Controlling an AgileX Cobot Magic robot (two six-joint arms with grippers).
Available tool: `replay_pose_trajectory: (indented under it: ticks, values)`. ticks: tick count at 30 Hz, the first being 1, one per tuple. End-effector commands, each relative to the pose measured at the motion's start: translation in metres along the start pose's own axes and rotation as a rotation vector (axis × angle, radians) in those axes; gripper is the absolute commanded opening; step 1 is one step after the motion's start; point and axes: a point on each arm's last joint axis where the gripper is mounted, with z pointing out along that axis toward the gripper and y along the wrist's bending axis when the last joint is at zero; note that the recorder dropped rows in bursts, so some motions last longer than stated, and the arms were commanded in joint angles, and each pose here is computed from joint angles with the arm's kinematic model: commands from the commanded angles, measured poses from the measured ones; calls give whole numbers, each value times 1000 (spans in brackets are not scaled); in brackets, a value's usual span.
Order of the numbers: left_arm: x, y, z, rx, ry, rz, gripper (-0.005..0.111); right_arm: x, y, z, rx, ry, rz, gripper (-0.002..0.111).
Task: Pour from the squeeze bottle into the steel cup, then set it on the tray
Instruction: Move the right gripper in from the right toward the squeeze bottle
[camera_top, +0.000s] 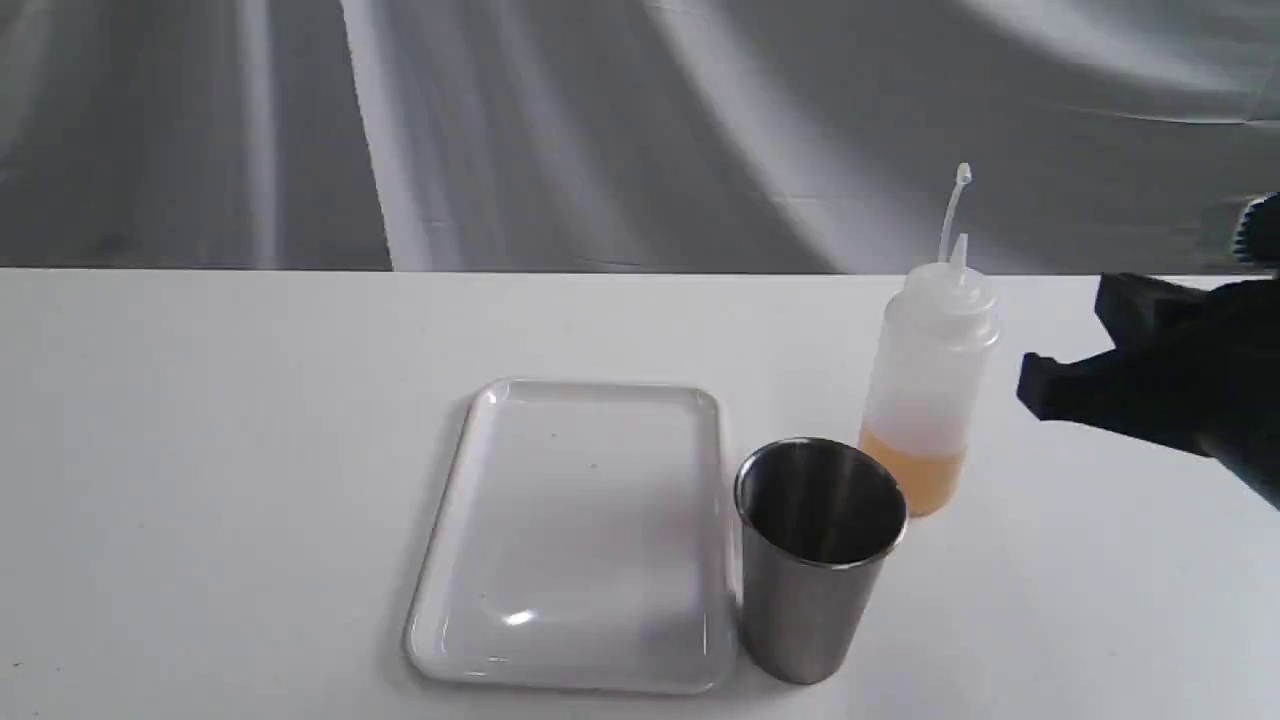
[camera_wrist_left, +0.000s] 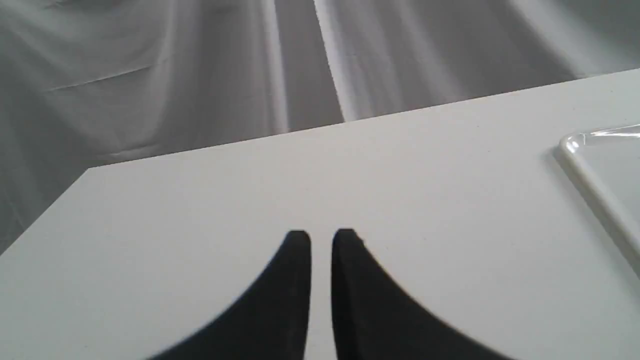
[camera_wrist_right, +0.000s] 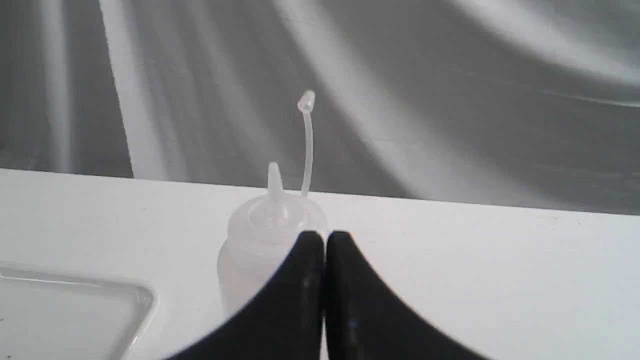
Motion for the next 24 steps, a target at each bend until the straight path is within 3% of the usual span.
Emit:
replay_pose_trajectory:
  ticks: [1, 9, 12, 17, 24]
  values:
    - [0, 0, 0, -2, -13, -8, 8, 8, 1, 7, 9, 2, -5, 0]
    - [0, 0, 0, -2, -13, -8, 8, 44, -4, 24, -31, 84, -164, 0]
    - [0, 0, 0, -2, -13, -6, 8, 52, -15, 26, -15, 127, -130, 0]
    - [0, 0, 0, -2, -13, -6, 8, 51, -35, 27, 5, 102, -38, 0]
    - [0, 0, 0, -2, -13, -8, 8, 28, -52, 27, -179, -102, -70, 0]
